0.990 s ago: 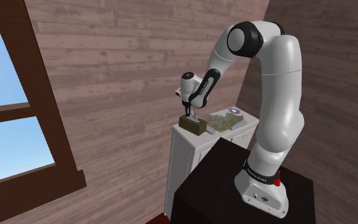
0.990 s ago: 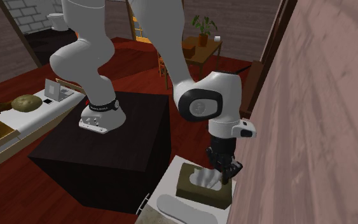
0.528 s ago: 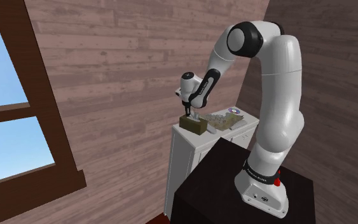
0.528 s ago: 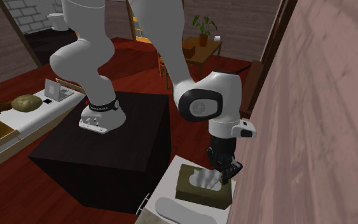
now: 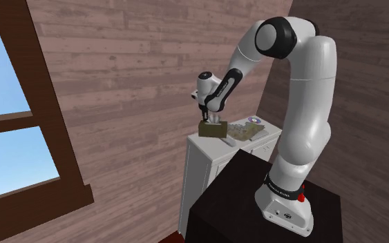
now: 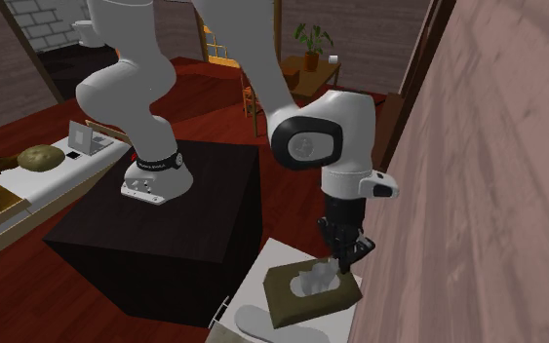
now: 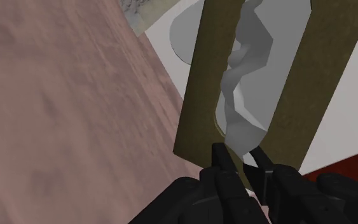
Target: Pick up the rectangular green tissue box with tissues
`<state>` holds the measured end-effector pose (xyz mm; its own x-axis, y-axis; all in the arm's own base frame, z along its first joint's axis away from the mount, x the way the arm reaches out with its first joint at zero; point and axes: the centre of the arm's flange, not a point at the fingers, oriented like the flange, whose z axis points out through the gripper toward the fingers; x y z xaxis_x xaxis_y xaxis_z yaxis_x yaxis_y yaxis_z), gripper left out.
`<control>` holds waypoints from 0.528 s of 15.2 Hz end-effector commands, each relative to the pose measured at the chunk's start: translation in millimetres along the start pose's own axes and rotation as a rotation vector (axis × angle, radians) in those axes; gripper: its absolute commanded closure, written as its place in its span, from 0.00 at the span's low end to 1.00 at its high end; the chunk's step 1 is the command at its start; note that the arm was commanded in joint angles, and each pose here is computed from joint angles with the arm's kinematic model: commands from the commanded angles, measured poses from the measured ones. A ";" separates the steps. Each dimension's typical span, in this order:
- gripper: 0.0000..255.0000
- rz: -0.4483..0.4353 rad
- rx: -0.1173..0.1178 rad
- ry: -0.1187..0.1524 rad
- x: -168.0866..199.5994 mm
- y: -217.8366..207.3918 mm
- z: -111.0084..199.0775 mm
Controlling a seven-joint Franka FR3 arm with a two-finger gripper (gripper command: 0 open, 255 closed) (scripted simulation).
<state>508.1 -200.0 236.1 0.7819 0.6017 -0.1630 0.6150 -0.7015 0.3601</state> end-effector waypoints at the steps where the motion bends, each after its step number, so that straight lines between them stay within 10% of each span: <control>1: 1.00 0.000 0.000 0.000 -2.0 4.2 -9.9; 8: 1.00 0.000 0.000 0.000 -7.3 15.9 -39.8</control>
<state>508.2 -200.2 275.9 0.7818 0.6018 -0.1631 0.6150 -0.7014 0.3603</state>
